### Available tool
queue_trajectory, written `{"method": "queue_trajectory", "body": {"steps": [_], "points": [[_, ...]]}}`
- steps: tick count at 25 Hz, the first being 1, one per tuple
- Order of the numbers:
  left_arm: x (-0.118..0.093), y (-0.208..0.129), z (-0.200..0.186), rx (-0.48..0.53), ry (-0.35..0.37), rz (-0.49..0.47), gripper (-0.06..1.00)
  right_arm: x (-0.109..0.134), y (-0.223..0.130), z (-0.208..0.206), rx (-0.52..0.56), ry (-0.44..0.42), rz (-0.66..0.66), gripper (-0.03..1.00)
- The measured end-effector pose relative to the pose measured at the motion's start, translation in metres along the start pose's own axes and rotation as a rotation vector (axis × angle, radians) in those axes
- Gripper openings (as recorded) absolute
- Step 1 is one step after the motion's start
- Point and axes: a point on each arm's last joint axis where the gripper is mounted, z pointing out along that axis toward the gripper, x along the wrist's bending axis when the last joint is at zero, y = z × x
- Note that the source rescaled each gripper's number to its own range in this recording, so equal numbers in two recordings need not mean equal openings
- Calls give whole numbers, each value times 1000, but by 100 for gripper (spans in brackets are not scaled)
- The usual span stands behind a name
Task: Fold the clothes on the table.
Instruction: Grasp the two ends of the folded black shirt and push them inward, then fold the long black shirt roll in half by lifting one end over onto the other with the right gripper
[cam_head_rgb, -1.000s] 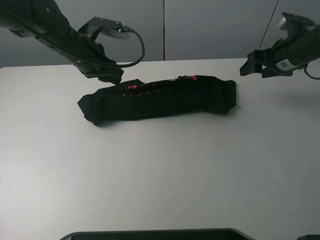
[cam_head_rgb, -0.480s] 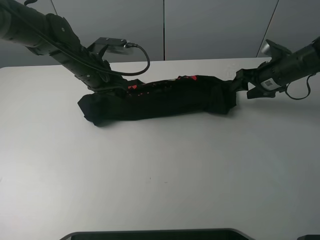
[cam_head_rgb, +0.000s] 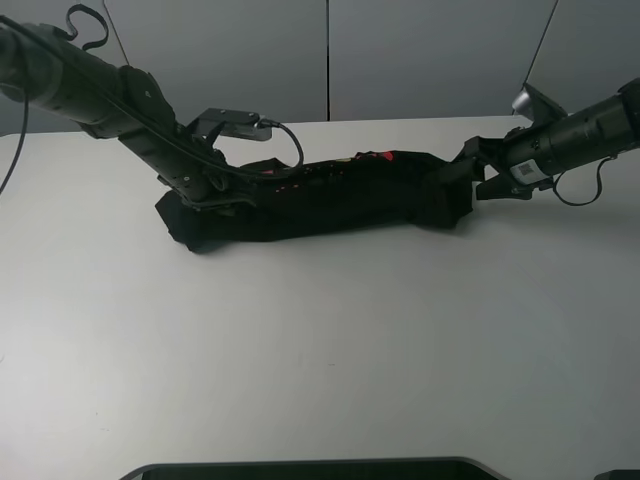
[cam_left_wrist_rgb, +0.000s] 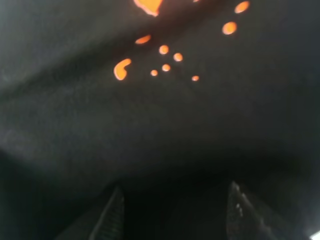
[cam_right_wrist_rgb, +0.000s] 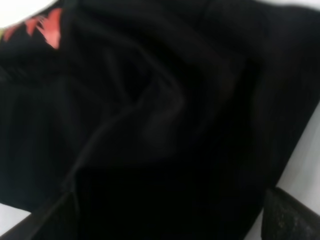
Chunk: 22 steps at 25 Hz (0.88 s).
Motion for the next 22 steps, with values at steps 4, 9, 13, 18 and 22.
{"method": "queue_trajectory", "body": {"steps": [4,9,13,18,22], "points": [[2,0,4,0,14,22,65,-5,-6,12,19,35,31,81],[3,0,8,7,21,41,65,0,-9,23,29,98,36,81],[3,0,9,5,24,45,65,13,-12,34,55,140,12,81],[3,1,8,1,25,46,65,33,-17,47,95,167,-36,80],[3,1,8,-1,25,46,65,34,-17,51,91,149,-33,61]]}}
